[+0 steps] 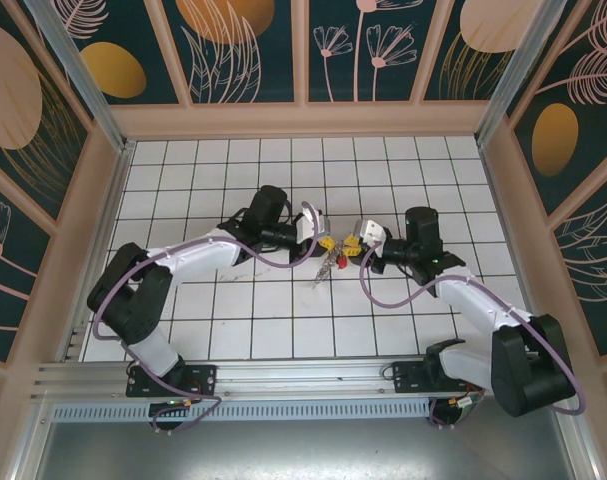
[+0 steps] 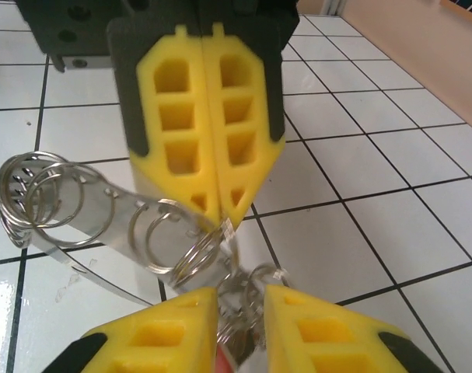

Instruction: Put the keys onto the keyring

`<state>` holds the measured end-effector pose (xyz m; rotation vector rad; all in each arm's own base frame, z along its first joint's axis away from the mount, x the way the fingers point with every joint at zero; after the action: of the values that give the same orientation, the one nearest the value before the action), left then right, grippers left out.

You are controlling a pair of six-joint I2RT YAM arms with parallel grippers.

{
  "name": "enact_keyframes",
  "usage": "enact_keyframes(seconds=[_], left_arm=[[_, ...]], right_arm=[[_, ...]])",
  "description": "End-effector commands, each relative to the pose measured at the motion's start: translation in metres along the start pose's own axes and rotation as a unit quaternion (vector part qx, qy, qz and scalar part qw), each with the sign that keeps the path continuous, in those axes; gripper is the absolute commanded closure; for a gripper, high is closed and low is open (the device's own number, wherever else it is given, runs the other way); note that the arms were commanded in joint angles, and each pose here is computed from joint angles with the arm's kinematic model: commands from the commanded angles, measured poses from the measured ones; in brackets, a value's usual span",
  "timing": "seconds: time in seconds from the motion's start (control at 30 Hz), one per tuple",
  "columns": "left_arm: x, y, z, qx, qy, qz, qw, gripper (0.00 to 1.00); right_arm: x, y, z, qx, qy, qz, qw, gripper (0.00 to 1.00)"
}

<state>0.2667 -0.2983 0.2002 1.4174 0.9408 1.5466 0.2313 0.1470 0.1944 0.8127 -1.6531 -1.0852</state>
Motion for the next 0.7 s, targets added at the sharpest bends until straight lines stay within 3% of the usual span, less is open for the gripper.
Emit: enact_keyframes(seconds=[0.0, 0.67], left_arm=[[0.013, 0.023, 0.007, -0.037, 0.056, -0.028, 0.997, 1.0], [-0.006, 0.001, 0.004, 0.039, -0.014, -0.018, 0.999, 1.0]], right_arm=[[0.006, 0.018, -0.002, 0.025, -0.003, -0.016, 1.0, 0.76], [-0.002, 0.027, 0.006, -0.004, 0.051, -0.051, 0.997, 0.74]])
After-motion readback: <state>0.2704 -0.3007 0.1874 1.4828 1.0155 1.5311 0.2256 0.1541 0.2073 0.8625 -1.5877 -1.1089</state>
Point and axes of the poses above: each hand's point on the last joint's axis, 136 mm out from that joint toward the fingers, its own x axis back along the fingers, its own z axis along the line the jaws close on, y = z × x, the point moved 8 cm from there along x, back along the fingers, and after that the axes turned 4 degrees about -x, right-handed, at the moved point
